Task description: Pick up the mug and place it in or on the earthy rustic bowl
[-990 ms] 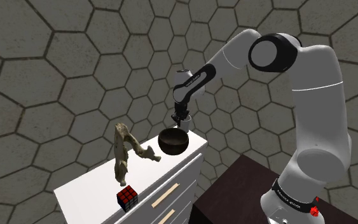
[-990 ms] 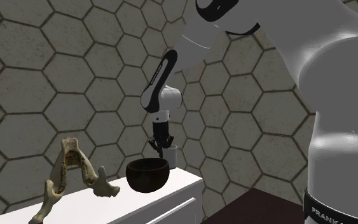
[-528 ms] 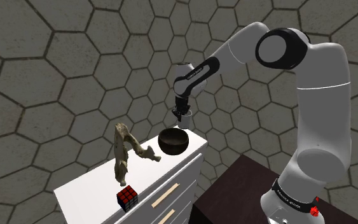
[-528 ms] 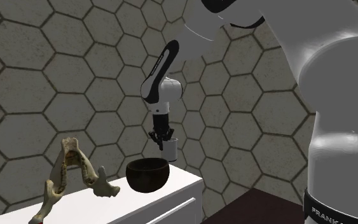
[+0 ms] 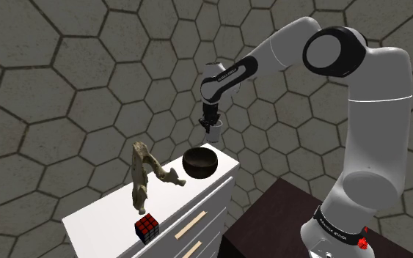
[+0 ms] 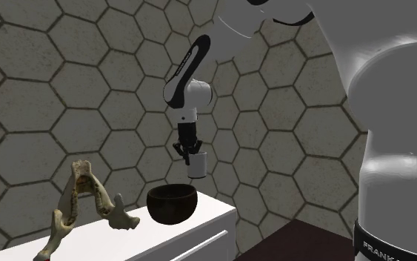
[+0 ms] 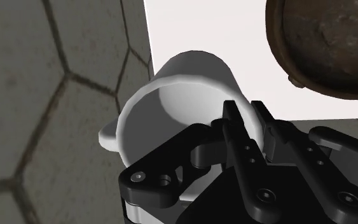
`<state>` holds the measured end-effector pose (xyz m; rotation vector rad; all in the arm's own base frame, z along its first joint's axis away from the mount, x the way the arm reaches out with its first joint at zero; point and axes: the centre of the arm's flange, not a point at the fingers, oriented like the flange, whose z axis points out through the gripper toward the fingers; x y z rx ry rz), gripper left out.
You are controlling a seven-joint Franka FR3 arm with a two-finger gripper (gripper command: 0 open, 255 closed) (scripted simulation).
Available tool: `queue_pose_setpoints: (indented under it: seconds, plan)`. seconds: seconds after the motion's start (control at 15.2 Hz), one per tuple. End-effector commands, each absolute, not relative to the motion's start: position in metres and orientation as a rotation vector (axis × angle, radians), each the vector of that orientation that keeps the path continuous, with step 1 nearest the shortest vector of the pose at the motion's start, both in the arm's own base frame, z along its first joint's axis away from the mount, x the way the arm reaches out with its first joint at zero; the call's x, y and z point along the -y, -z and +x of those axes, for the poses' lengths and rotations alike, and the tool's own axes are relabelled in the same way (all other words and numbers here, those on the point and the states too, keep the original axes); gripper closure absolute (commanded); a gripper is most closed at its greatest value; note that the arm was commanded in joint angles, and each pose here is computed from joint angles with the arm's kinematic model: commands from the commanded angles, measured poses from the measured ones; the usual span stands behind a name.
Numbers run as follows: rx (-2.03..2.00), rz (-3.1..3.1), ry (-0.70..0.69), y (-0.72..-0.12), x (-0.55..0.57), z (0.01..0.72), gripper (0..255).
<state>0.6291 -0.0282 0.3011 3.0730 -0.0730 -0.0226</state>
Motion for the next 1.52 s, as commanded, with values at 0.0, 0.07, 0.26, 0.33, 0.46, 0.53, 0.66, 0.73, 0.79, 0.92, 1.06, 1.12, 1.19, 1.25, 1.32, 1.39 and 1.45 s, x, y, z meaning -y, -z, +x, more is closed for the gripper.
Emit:
queue_pose_setpoints:
  seconds: [0.0,0.07,0.26,0.33,0.46,0.53,0.66,0.73,0.79,0.92,1.06,1.12,1.19,1.25,1.32,1.39,1.45]
  plan:
    - [0.073,3.073,0.023,-0.312,0.028,0.628,255]
    - [0.073,3.073,0.023,-0.318,0.028,0.628,255]
    - [0.073,3.073,0.023,-0.333,0.028,0.628,255]
    - [0.073,3.073,0.023,-0.339,0.028,0.628,255]
    - [0.073,3.073,0.023,-0.349,0.028,0.628,255]
    - [0.073,3.073,0.023,-0.355,0.028,0.628,255]
    - [0.073,3.073,0.023,-0.365,0.028,0.628,255]
    - [0.073,3.073,0.023,-0.368,0.028,0.628,255]
    - [0.073,3.073,0.023,-0.37,0.017,0.623,255]
    - [0.073,3.073,0.023,-0.373,-0.007,0.611,255]
    - [0.073,3.073,0.023,-0.377,-0.03,0.599,255]
    - [0.073,3.073,0.023,-0.379,-0.042,0.593,255]
    - [0.073,3.073,0.023,-0.381,-0.053,0.587,255]
    - [0.073,3.073,0.023,-0.383,-0.065,0.581,255]
    - [0.073,3.073,0.023,-0.385,-0.077,0.576,255]
    - [0.073,3.073,0.023,-0.387,-0.088,0.57,255]
    - [0.073,3.073,0.023,-0.389,-0.1,0.564,255]
